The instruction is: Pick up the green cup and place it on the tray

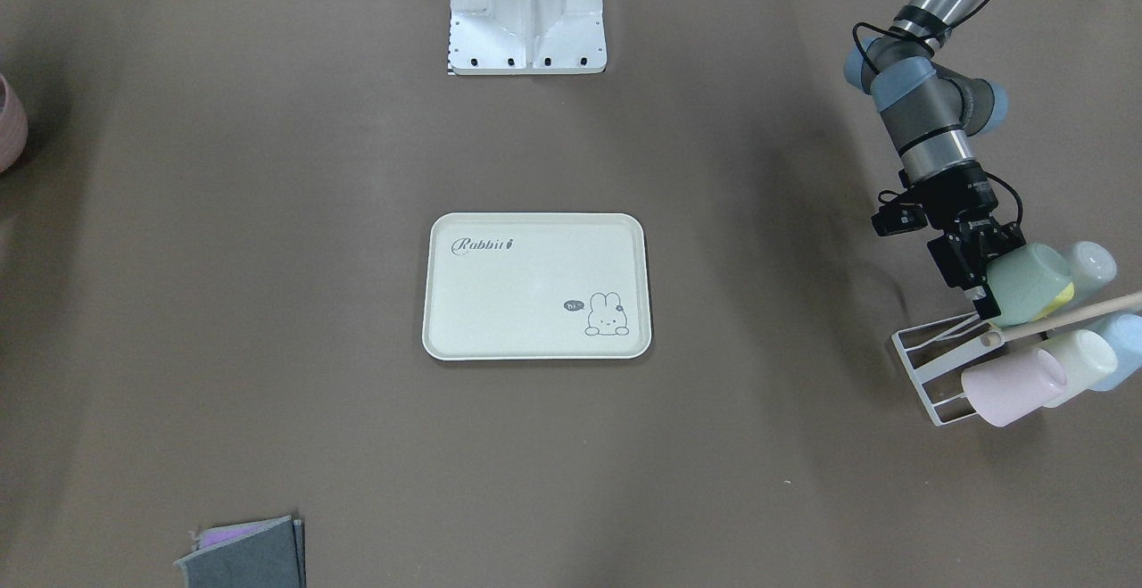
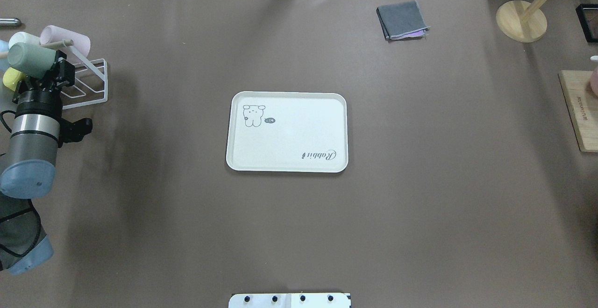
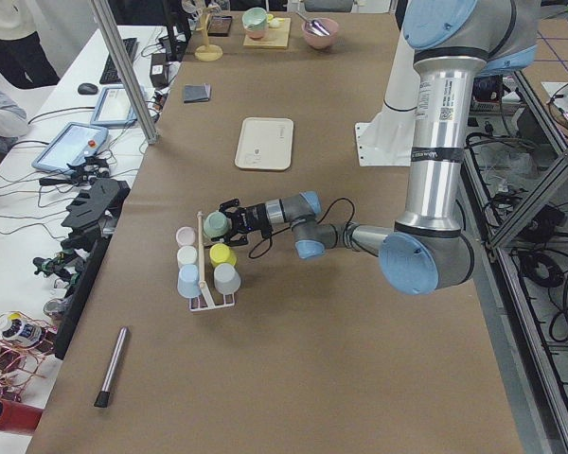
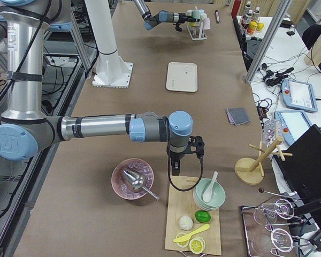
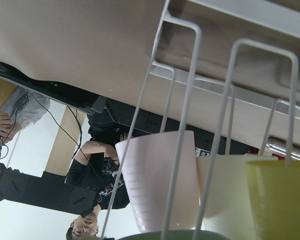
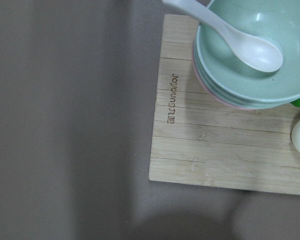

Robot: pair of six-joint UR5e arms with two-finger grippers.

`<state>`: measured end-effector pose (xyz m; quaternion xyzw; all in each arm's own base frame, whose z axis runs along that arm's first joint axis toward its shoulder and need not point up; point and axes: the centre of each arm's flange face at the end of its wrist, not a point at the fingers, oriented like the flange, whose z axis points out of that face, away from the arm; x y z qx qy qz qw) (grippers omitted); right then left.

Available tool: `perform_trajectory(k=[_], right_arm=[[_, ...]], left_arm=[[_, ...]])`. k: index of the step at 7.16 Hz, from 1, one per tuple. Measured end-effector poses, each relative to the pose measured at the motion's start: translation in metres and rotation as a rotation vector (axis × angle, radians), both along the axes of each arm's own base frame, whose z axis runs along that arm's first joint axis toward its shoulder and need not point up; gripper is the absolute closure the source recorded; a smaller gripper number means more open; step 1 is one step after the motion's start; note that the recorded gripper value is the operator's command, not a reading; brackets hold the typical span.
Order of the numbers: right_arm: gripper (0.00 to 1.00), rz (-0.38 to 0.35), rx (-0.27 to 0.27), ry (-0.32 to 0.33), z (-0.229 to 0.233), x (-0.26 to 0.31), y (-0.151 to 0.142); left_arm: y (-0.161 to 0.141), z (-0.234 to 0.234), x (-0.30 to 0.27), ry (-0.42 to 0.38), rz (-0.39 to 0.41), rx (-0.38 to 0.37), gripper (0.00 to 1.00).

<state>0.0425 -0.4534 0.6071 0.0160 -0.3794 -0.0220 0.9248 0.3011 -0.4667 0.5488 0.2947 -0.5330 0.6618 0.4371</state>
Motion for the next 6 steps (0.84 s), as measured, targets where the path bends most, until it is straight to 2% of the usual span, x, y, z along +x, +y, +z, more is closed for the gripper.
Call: perform_trajectory(k=[4,6], right_arm=[[0.0,0.007,-0.007,0.001,0.005,0.005,0.006],[0.0,0.008,-0.022,-0.004,0.011,0.005,0.011]], left_arm=[[-0.001,-0.044,-0.024,-0.001,-0.008,0.049,0.29],[0.001,-0.061,-0.041,0.064,-0.026,0.093,0.29]])
